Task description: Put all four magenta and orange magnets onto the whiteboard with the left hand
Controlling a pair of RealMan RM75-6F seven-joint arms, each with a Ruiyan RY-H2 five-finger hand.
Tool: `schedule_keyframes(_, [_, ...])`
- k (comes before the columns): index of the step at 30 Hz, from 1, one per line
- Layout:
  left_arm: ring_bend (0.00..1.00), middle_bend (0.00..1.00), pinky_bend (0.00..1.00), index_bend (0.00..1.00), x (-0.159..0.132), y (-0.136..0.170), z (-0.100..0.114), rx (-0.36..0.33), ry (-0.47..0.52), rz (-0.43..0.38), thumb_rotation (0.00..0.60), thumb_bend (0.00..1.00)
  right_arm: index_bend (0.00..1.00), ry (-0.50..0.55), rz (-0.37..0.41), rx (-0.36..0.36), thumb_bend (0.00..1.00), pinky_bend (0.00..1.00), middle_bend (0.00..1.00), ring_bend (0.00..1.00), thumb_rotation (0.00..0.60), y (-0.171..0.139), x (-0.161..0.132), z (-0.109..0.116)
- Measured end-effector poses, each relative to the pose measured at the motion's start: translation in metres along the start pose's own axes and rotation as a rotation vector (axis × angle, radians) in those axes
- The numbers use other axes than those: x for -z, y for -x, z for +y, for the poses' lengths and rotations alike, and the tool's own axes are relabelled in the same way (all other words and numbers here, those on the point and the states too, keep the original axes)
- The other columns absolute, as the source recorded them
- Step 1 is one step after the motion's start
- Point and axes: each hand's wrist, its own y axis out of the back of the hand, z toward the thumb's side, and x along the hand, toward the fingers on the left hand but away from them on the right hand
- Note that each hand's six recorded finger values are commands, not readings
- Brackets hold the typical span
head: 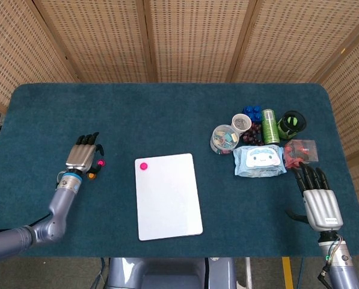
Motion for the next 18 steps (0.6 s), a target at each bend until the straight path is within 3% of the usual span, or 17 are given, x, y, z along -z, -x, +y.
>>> schedule_keyframes(8, [0.0,0.0,0.0,0.41,0.018,-0.009,-0.01,0.014,0.003,0.019,0.6,0.36,0.0,0.0,-0.003,-0.003,0.14,0.0,0.0,0.0,0.6,0.0,0.0,0.0])
schedule_keyframes(18, [0.0,0.0,0.0,0.41,0.014,-0.012,-0.021,0.029,-0.001,0.008,0.6,0.32,0.0,0.003,-0.003,-0.008,0.14,0.0,0.0,0.0,0.6,0.0,0.0,-0.001])
